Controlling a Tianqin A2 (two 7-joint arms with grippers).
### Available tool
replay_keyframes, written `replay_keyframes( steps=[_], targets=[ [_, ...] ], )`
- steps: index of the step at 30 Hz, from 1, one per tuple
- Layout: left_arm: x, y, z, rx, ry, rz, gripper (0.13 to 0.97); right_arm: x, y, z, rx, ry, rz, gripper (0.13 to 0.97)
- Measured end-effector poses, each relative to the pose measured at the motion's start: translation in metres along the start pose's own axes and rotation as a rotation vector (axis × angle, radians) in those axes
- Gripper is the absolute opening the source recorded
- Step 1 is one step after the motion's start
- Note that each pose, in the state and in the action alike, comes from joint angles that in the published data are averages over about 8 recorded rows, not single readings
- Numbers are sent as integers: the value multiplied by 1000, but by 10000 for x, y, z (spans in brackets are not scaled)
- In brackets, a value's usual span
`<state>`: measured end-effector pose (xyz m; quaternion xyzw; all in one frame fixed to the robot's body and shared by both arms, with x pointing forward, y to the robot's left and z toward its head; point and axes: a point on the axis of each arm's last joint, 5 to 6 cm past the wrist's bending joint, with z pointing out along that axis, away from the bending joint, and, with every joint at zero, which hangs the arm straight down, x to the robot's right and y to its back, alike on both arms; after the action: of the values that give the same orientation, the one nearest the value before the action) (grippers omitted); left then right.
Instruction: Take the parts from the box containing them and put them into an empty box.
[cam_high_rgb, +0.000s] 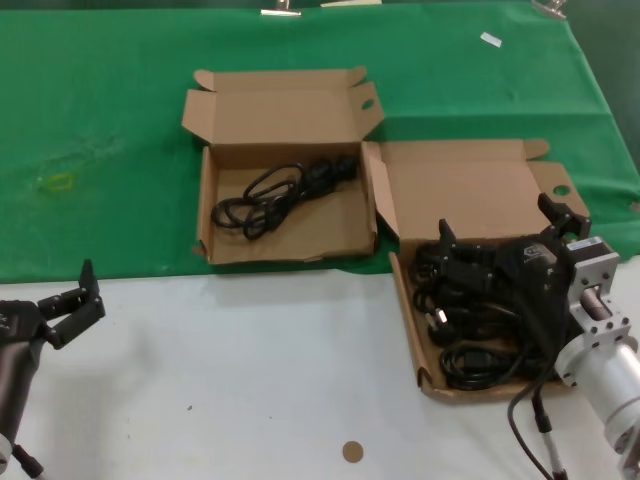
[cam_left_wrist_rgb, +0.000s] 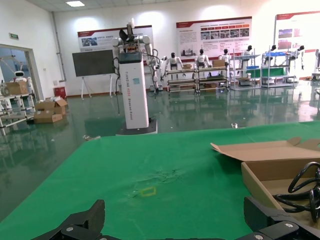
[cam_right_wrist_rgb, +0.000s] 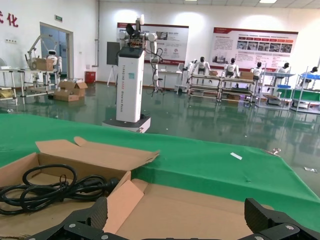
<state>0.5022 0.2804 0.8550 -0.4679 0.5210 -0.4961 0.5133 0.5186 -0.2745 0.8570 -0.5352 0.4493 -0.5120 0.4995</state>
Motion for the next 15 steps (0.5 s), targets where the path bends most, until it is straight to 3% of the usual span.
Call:
replay_keyframes(
  steps=[15],
  targets=[
    [0,0,0,0,0,0,966,0,0,0,0,0,0,966]
  ],
)
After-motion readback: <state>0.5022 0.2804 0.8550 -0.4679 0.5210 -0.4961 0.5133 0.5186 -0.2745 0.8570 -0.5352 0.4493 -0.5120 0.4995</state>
